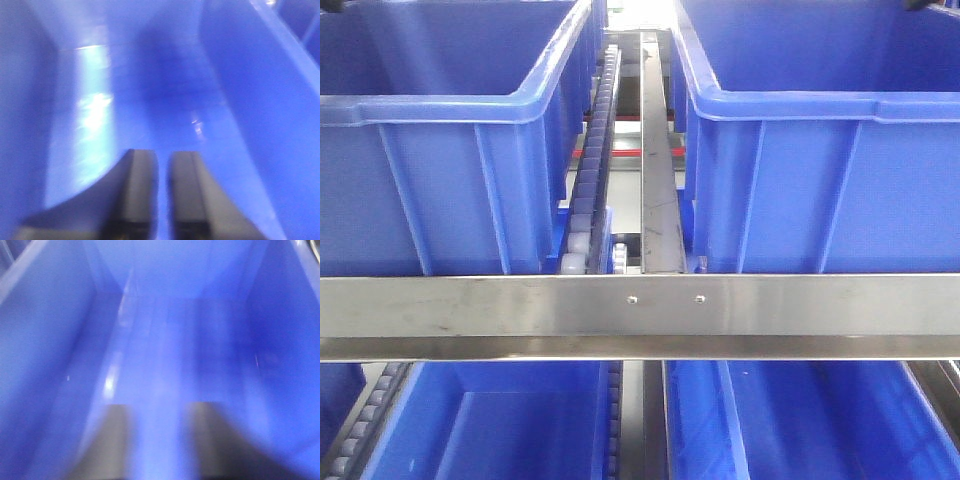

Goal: Pick and sort blue part to right shelf
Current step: 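Open the right gripper to drop its bottle into the bin, then open the left gripper to drop its bottle into the bin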

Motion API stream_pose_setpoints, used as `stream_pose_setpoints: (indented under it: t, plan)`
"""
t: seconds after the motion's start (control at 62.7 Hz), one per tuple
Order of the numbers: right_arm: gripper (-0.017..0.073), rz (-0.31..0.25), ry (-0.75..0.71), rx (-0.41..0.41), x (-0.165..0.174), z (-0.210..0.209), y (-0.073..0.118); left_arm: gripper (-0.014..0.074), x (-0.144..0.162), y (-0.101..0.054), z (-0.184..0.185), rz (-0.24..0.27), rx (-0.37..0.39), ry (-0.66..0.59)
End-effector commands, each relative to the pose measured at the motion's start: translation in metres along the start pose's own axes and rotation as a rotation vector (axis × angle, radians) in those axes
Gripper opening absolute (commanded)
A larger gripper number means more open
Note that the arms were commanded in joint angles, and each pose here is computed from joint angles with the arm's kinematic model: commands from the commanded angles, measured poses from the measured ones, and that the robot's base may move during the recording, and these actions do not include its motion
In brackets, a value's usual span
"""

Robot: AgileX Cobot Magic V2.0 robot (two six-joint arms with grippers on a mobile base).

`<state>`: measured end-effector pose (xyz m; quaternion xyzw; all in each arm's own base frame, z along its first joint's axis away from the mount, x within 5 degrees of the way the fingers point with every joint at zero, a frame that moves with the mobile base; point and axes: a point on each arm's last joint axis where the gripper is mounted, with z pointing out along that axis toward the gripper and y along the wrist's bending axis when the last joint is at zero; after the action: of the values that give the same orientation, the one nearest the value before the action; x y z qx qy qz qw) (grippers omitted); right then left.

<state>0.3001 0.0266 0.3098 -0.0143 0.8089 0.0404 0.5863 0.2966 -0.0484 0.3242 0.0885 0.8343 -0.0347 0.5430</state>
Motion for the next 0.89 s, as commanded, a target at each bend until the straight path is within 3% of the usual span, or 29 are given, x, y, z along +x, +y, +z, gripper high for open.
stream_pose_setpoints:
  t: [0.0, 0.112, 0.239, 0.335, 0.606, 0.878]
  plan:
    - [0.0046, 0.004, -0.150, -0.004, -0.030, -0.016, 0.001, 0.0123, -0.022, 0.006, -0.017, -0.007, -0.022, -0.108]
    - [0.0059, 0.005, -0.163, -0.003, -0.033, -0.021, 0.001, 0.0123, -0.020, 0.013, -0.019, -0.019, -0.044, -0.089]
    - [0.0058, 0.005, -0.169, -0.004, -0.036, -0.027, 0.001, 0.0123, -0.024, 0.023, -0.025, -0.135, -0.064, -0.122]
    - [0.0058, 0.005, -0.180, -0.005, -0.039, -0.033, 0.001, 0.0124, -0.028, 0.030, -0.035, -0.191, -0.079, -0.152]
    - [0.0058, 0.005, -0.230, -0.007, -0.045, -0.052, 0.001, 0.0124, -0.025, 0.032, -0.074, -0.191, -0.112, -0.277]
    - [0.0058, 0.005, -0.277, -0.007, -0.015, -0.095, 0.000, 0.0123, 0.033, 0.020, -0.124, -0.159, -0.118, -0.290]
